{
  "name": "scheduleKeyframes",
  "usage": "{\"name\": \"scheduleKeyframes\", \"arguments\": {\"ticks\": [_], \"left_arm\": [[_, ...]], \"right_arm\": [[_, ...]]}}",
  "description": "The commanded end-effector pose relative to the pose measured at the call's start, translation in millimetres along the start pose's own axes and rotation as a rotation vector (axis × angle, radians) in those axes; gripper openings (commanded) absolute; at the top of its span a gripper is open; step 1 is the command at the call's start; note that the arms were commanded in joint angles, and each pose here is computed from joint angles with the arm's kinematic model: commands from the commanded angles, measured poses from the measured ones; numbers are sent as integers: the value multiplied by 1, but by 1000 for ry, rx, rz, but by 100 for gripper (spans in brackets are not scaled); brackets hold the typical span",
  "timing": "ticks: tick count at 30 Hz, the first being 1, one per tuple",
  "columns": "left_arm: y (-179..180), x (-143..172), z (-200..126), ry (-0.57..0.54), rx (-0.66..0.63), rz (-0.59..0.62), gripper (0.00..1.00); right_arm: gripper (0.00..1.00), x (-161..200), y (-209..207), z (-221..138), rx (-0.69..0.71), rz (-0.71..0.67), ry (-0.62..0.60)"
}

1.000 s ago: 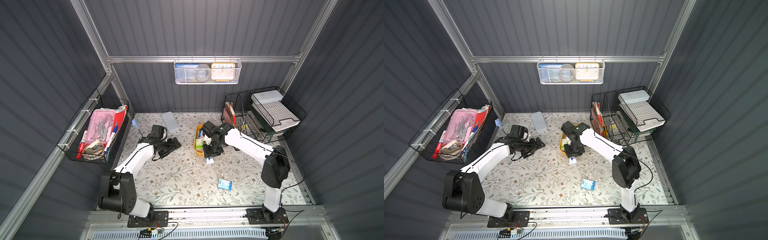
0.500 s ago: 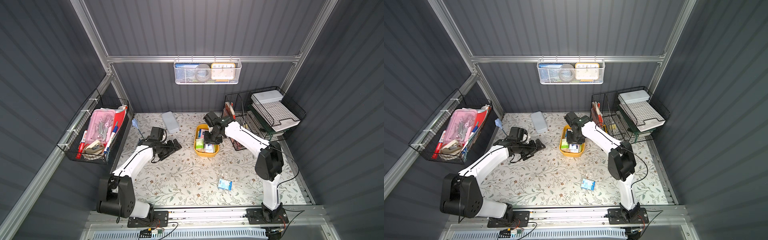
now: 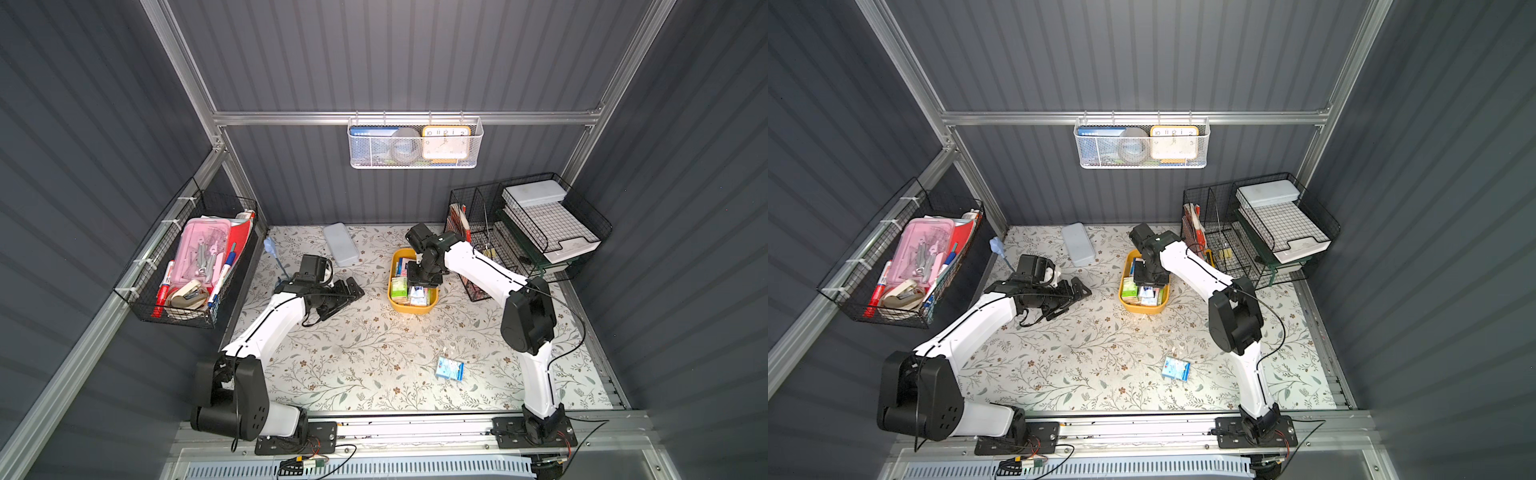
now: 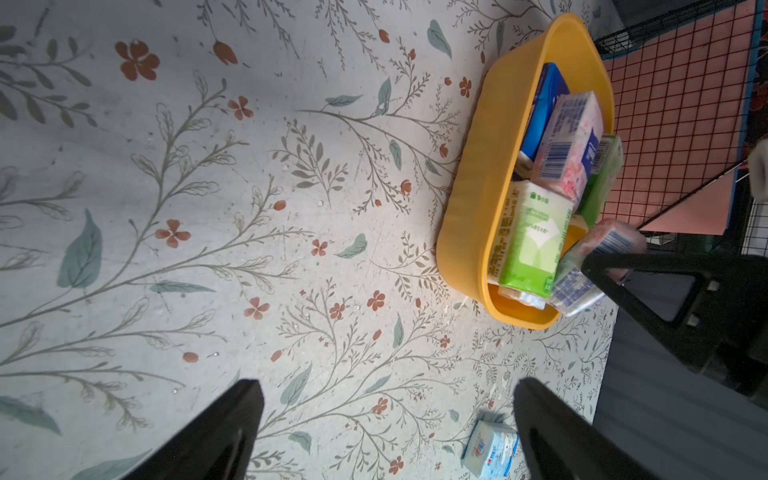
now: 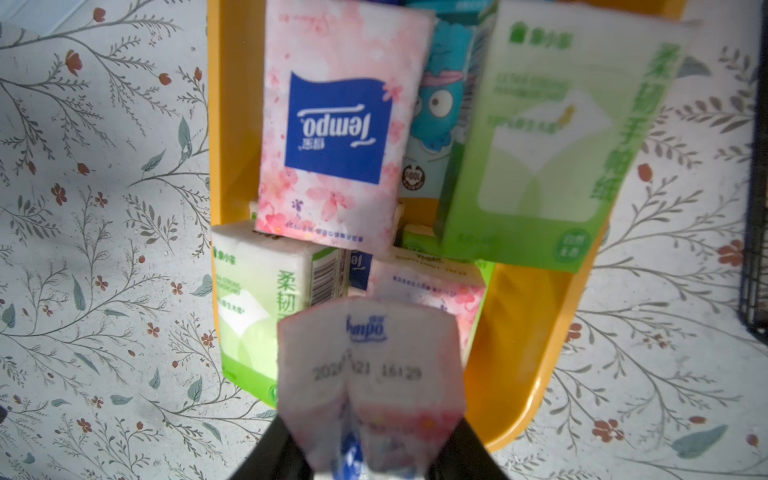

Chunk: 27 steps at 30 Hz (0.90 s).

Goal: Put the pocket tissues into the storage box
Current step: Place the pocket tissues in the storage box.

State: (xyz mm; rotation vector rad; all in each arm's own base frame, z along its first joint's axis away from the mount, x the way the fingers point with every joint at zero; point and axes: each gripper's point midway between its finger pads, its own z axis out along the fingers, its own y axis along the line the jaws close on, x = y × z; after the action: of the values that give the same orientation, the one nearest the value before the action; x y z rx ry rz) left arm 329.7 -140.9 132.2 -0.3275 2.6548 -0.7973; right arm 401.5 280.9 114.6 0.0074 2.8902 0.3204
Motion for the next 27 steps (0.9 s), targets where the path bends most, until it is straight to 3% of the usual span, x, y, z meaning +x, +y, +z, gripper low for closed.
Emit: {"name": "scheduleKeyframes", "arguments": {"ticks": [1,8,14,22,27], "left_arm": [[0,2,-3,-3,10,-2,99],[2,3,-6,-9,-2,-3,99],[4,4,-6,-9,-6,-7,99],[2,4,-5,-8,3,-4,99],[0,4,-3,7,13,9,99]], "right_arm": [[43,-5,2,5,-5,3,10],[48,-4,2,14,11,-1,39],[63,-7,-3,12,38,-7,22],[76,-22,-4,-27,54,-50,-75],[79,-13,-5,-54,29,-156,-97]]}}
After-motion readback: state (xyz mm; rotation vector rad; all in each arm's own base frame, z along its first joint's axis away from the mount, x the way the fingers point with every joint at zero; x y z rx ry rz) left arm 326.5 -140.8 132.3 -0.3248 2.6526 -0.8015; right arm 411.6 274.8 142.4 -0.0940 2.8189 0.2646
